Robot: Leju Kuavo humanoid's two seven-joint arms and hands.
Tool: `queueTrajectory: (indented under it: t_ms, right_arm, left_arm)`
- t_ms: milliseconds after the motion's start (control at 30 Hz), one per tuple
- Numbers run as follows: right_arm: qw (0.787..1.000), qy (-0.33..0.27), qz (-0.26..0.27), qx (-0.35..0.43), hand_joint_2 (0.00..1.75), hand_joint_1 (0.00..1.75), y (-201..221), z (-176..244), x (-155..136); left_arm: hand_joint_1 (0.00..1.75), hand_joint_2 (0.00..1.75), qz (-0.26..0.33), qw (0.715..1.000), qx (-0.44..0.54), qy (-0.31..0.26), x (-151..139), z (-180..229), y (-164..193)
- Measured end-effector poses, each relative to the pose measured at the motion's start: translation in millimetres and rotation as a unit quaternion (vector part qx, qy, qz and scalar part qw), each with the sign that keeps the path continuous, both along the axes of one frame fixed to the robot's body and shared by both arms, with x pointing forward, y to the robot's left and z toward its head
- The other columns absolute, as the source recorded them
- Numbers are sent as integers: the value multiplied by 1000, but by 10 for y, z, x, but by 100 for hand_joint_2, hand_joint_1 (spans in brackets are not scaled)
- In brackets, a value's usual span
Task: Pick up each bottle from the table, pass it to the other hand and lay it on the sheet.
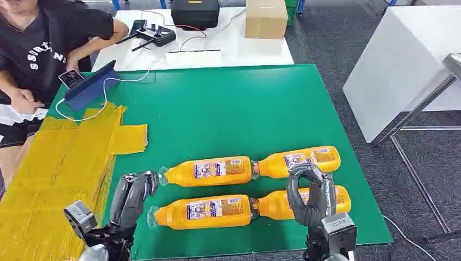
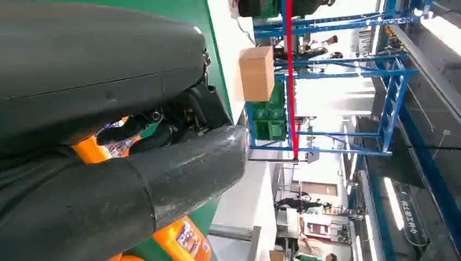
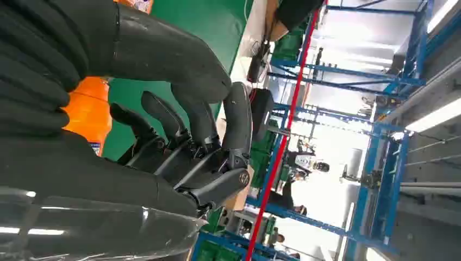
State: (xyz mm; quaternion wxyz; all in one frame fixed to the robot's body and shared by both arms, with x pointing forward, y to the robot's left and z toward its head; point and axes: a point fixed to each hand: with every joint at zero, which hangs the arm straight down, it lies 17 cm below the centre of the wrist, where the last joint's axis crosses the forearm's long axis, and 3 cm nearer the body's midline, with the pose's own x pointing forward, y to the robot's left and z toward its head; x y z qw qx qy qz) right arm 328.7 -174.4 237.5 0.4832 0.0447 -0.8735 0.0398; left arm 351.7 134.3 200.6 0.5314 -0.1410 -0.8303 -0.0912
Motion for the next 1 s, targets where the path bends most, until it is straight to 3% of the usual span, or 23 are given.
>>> queueTrajectory:
  t_ms: [100,167,233,267,300,367,467,667,700,733,867,900,1000]
  right_arm:
    - [1000,14,-5,6,175,175,-34,-2,72]
    - [997,61,16,31,175,175,-17,199,635]
    - [994,86,54,35,175,175,80,711,1368]
    - [994,80,59,34,175,175,91,847,1485]
    - [996,59,57,36,175,175,71,935,1512]
    - [996,58,56,42,175,175,114,787,1533]
    - [993,83,53,58,175,175,202,276,1389]
    - [987,130,60,72,175,175,323,-135,1249]
    - [986,135,61,71,175,44,347,-186,1228]
    - [986,140,61,71,0,0,368,-226,1211]
    - [984,151,61,72,0,0,406,-318,1174]
    - [983,155,62,71,175,0,421,-346,1166]
    - [982,166,66,64,175,0,489,-432,1123]
  left_arm:
    - [175,0,11,1000,7,10,81,-4,33]
    - [175,0,-4,999,28,46,605,224,46]
    - [175,0,-23,999,35,34,1214,779,119]
    - [175,0,-13,999,33,14,1327,953,216]
    - [175,0,-6,999,31,-7,1328,1009,268]
    - [175,0,4,1000,29,5,1292,697,290]
    - [175,0,20,998,11,55,1081,16,316]
    - [175,0,24,992,0,127,887,-569,265]
    - [147,0,21,991,3,136,851,-650,246]
    - [0,0,18,989,5,143,818,-719,225]
    - [0,0,17,987,9,161,755,-873,195]
    - [0,0,20,986,9,167,747,-914,198]
    - [0,0,13,984,-19,178,681,-971,144]
